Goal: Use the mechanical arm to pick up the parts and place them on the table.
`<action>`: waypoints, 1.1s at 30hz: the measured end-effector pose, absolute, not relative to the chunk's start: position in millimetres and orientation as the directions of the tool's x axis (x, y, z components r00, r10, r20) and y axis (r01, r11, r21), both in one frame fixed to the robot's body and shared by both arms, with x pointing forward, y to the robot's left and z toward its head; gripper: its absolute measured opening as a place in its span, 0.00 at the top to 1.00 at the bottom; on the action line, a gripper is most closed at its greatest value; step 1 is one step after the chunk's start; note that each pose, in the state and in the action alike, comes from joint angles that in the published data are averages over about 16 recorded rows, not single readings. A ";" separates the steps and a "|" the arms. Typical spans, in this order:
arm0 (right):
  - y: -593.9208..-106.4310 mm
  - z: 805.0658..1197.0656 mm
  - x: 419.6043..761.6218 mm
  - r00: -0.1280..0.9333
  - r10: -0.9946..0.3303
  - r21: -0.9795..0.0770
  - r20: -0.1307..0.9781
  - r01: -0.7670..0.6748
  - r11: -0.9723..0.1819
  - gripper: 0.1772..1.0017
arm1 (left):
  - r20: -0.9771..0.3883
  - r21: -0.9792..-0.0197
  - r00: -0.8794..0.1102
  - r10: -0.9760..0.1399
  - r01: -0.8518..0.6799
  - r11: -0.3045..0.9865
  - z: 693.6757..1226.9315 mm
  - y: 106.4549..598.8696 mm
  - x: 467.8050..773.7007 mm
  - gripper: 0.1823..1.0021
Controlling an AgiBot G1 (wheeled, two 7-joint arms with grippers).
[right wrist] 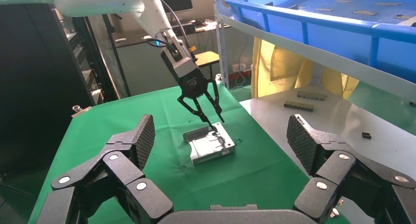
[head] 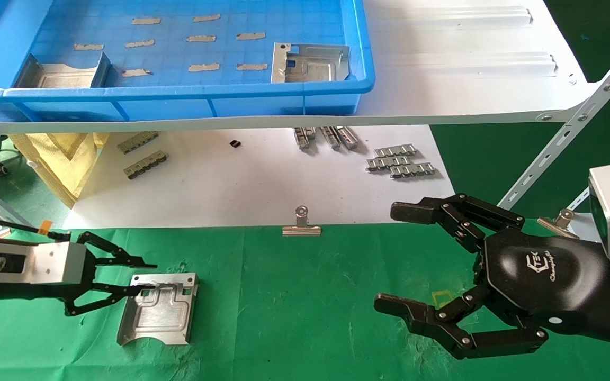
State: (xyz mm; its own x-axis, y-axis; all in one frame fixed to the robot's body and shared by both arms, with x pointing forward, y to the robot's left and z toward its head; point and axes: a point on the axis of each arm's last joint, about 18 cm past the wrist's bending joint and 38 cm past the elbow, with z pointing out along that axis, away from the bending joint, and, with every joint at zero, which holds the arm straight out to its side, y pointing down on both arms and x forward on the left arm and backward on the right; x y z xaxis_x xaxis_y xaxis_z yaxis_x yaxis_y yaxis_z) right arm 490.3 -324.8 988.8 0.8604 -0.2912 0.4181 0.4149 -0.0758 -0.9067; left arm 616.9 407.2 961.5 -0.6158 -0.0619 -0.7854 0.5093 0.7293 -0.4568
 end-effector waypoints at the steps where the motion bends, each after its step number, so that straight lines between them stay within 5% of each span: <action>1: -324.8 988.8 490.3 0.860 -0.291 -0.907 0.418 0.415 -0.076 0.00 | -0.784 -0.469 -0.616 -0.075 0.509 0.722 961.8 406.7 616.7 0.82; 15: -324.8 988.8 490.3 0.860 -0.291 -0.907 0.418 0.415 -0.076 0.00 | -0.684 -0.700 -0.654 -0.323 0.464 0.542 961.8 400.6 613.7 0.54; 33: -324.9 988.7 490.3 0.860 -0.292 -0.907 0.418 0.415 -0.076 0.00 | -0.651 -0.742 -0.679 -0.339 0.476 0.472 962.9 387.6 609.0 0.12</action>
